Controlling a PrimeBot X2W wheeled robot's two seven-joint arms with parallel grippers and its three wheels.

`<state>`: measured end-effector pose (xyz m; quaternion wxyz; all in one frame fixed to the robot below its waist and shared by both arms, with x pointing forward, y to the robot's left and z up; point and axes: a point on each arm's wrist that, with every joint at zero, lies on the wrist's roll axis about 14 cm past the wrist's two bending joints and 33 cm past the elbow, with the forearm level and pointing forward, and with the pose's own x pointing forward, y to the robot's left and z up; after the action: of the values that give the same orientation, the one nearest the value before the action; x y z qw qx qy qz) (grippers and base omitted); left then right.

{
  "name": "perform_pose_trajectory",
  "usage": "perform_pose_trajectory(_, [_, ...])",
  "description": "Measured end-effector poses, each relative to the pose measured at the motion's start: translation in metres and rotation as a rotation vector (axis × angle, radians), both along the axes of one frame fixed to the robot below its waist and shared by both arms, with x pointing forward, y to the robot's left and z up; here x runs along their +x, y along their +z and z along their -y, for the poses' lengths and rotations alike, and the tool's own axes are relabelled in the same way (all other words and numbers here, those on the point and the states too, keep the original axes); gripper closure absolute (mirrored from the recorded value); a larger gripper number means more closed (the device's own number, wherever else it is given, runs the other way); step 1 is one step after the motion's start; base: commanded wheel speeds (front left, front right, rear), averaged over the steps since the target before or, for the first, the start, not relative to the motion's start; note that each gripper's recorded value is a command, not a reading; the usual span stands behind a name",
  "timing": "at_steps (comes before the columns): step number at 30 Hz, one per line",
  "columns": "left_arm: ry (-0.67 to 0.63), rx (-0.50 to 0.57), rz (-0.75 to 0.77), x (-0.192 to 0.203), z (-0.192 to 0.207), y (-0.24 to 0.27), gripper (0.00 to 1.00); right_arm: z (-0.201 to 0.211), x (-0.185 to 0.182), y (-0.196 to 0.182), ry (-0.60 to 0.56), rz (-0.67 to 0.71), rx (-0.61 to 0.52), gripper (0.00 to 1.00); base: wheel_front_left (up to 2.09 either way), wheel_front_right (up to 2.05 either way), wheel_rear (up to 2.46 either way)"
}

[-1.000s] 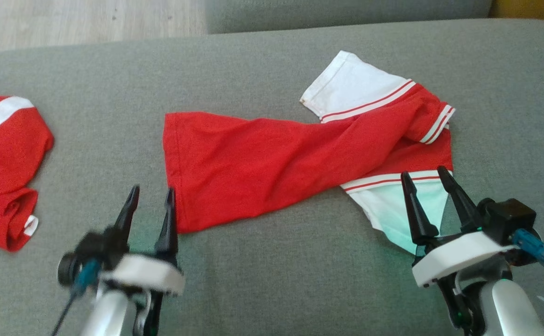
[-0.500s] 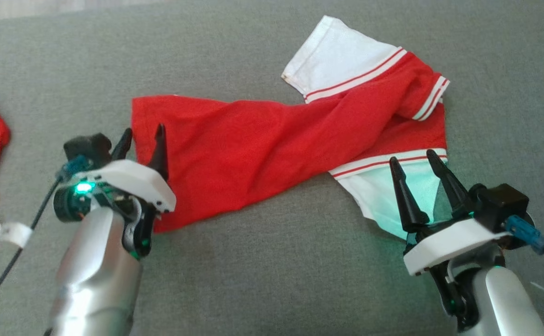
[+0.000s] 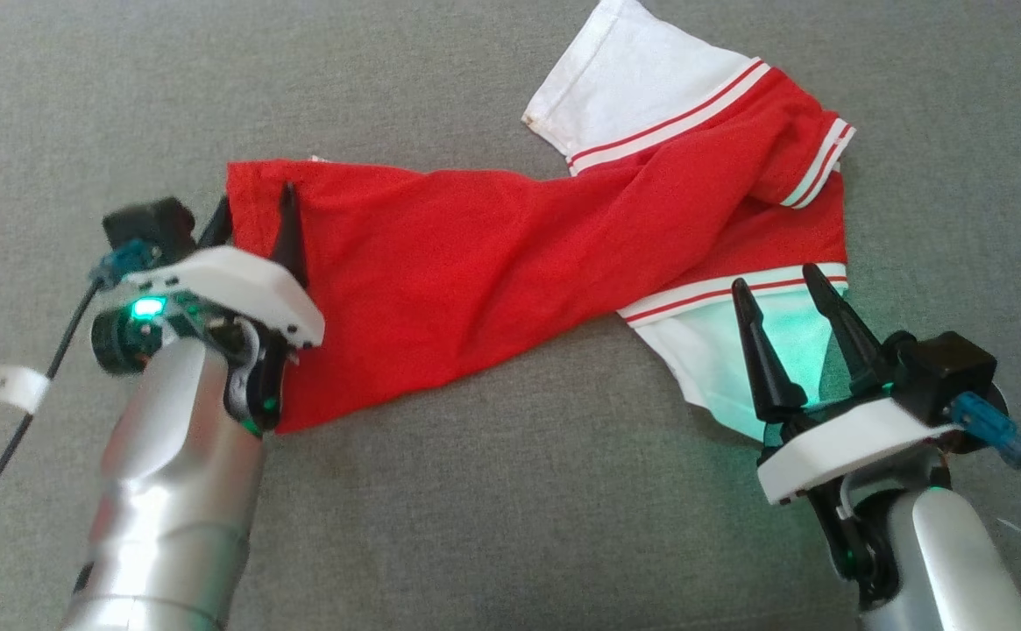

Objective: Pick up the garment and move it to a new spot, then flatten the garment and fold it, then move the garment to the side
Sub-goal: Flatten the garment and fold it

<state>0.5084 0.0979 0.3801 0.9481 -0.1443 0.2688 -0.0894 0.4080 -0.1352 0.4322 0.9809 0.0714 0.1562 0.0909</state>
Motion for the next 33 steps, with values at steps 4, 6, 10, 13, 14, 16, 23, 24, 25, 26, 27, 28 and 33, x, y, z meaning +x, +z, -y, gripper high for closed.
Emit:
perform_pose_trajectory(4, [-0.021,-0.018,0.063,0.015,0.01,0.017,0.0,-0.001,0.001,-0.002,0.005,-0.004,-0.005,0.0,0.0,0.0,0.0])
perform_pose_trajectory(6, [-0.033,-0.022,0.084,0.018,0.015,0.022,0.0,-0.002,0.002,-0.003,0.006,-0.005,-0.005,0.0,0.0,0.0,0.0])
perform_pose_trajectory(10, [-0.063,-0.017,0.071,0.014,0.023,0.018,0.0,-0.002,0.002,-0.003,0.007,-0.006,-0.004,0.0,0.0,0.0,0.0])
perform_pose_trajectory(13, [-0.076,-0.005,0.054,0.012,0.025,0.014,0.0,-0.002,0.002,-0.003,0.007,-0.006,-0.004,0.0,0.0,0.0,0.0])
perform_pose_trajectory(14, [-0.08,0.007,0.052,0.011,0.025,0.013,0.0,-0.002,0.002,-0.003,0.007,-0.006,-0.004,0.0,0.0,0.0,0.0])
perform_pose_trajectory(16, [-0.09,0.027,0.053,0.011,0.027,0.012,0.0,-0.002,0.002,-0.003,0.006,-0.006,-0.005,0.0,0.0,0.0,0.0])
perform_pose_trajectory(23, [-0.131,0.073,0.085,0.011,0.033,0.016,0.0,-0.002,0.006,0.0,0.007,0.007,-0.005,0.0,0.0,0.0,0.0])
perform_pose_trajectory(24, [-0.134,0.079,0.088,0.011,0.033,0.016,0.0,-0.002,0.006,0.0,0.007,0.007,-0.005,0.0,0.0,0.0,0.0])
perform_pose_trajectory(25, [-0.14,0.085,0.09,0.011,0.034,0.017,0.0,-0.001,0.006,0.001,0.006,0.007,-0.005,0.0,0.0,0.0,0.0])
perform_pose_trajectory(26, [-0.147,0.094,0.093,0.011,0.034,0.017,0.0,-0.001,0.006,0.001,0.006,0.008,-0.006,0.0,0.0,0.0,0.0])
perform_pose_trajectory(27, [-0.154,0.1,0.095,0.011,0.035,0.017,0.0,-0.001,0.005,0.001,0.005,0.008,-0.006,0.0,0.0,0.0,0.0])
perform_pose_trajectory(28, [-0.158,0.102,0.097,0.011,0.035,0.017,0.0,-0.001,0.005,0.001,0.004,0.008,-0.006,0.0,0.0,0.0,0.0])
perform_pose_trajectory(33, [-0.154,0.118,0.098,0.012,0.034,0.017,0.96,0.001,0.004,0.001,-0.001,0.007,-0.008,0.0,0.0,0.0,0.0])
